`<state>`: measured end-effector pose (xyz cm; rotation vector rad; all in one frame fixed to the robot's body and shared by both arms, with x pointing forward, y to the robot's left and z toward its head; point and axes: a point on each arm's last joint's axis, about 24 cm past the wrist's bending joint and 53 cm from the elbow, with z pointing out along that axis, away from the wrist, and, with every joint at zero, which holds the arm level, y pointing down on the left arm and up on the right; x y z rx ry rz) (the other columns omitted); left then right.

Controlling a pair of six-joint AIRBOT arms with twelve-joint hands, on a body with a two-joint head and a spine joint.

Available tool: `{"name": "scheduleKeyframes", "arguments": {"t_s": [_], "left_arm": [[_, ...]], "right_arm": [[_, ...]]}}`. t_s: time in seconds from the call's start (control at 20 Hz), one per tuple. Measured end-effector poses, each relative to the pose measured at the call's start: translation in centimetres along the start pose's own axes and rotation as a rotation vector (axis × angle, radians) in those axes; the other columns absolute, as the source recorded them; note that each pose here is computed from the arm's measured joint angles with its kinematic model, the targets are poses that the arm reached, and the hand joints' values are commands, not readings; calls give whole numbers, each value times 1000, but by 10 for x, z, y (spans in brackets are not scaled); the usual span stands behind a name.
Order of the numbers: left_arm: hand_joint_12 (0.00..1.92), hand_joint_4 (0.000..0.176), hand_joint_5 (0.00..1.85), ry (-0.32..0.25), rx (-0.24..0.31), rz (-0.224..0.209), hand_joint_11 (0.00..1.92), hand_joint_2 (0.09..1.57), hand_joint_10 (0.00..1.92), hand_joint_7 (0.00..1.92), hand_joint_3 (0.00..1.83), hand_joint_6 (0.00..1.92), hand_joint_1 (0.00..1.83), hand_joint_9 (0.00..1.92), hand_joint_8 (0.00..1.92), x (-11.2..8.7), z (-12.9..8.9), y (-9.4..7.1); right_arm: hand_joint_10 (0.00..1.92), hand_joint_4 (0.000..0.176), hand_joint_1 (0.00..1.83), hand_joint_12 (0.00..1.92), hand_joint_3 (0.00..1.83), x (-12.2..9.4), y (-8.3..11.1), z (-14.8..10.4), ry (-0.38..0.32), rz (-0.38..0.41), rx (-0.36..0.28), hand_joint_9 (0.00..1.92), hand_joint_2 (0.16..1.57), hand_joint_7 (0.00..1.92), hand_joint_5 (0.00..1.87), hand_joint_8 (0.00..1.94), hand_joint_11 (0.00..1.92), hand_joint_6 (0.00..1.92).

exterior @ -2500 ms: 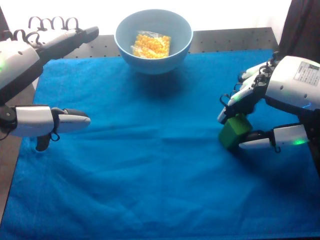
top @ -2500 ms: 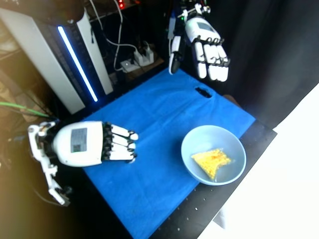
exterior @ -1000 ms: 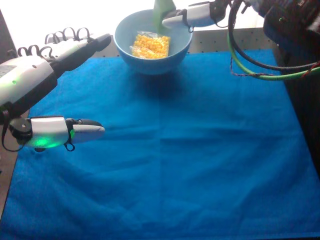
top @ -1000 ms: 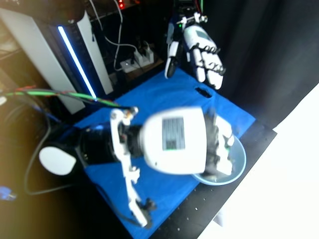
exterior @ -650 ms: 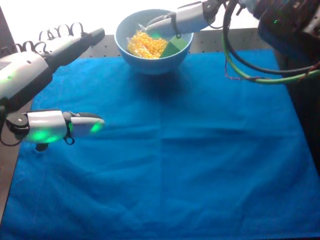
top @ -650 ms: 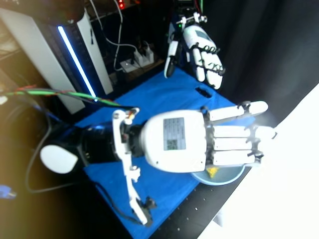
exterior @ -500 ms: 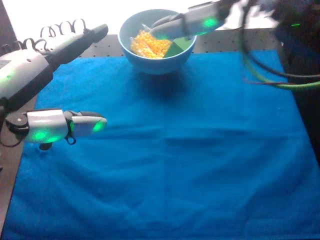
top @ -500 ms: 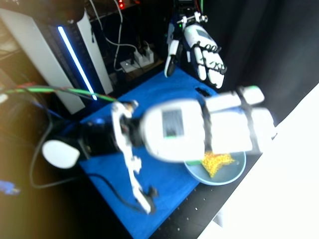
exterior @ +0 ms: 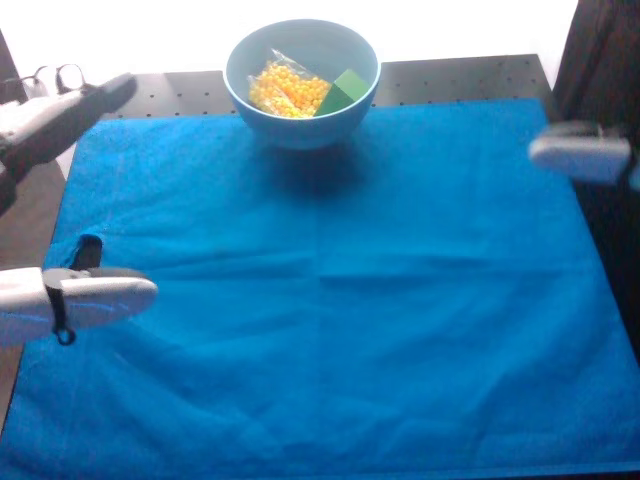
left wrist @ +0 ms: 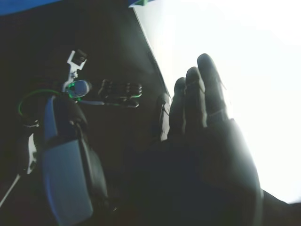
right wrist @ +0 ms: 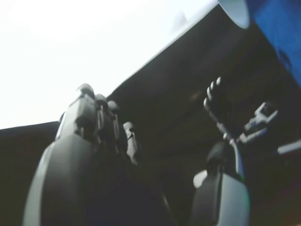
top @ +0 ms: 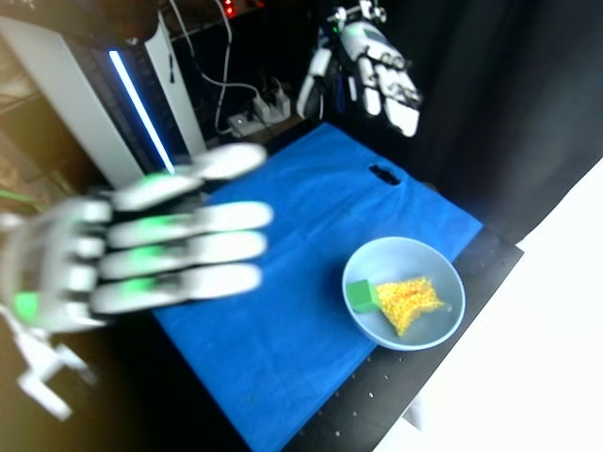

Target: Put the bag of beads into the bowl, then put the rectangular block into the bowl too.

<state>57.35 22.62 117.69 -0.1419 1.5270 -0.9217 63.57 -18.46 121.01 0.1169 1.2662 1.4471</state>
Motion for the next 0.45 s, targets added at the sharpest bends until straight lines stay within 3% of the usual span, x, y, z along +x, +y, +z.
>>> {"name": "scheduleKeyframes", "arguments": {"t_s": [0.15,0.2,0.25,0.35,0.4,0.45], "left_arm": [[1009,156,0,-86,-22,-35,0,943,2,93,0,0,506,151,1,-9,-21,2],[1018,145,0,-111,-18,-61,0,948,0,83,1,0,464,133,0,-8,-26,0],[979,147,0,-118,-15,-76,0,960,3,90,3,0,445,142,1,-6,-27,0],[857,173,0,-122,-13,-124,0,959,2,120,0,0,434,151,3,1,-29,0],[816,175,0,-113,-18,-142,0,962,0,123,0,0,464,148,1,6,-31,2],[809,156,0,-102,-23,-159,0,974,0,103,6,0,428,147,0,11,-34,3]], "right_arm": [[0,176,676,0,0,20,-11,-41,-21,88,76,0,862,6,0,0,0,0],[0,176,643,0,0,23,-16,-55,-35,108,109,0,866,18,0,6,0,0],[0,176,619,0,0,23,-19,-62,-45,116,131,0,858,35,0,11,0,0],[0,176,605,0,5,17,-24,-80,-94,128,173,0,884,43,0,10,0,0],[0,176,548,0,17,15,-24,-87,-111,132,187,0,916,32,0,4,0,0],[0,176,533,0,10,13,-25,-94,-133,140,202,0,948,8,0,0,0,0]]}}
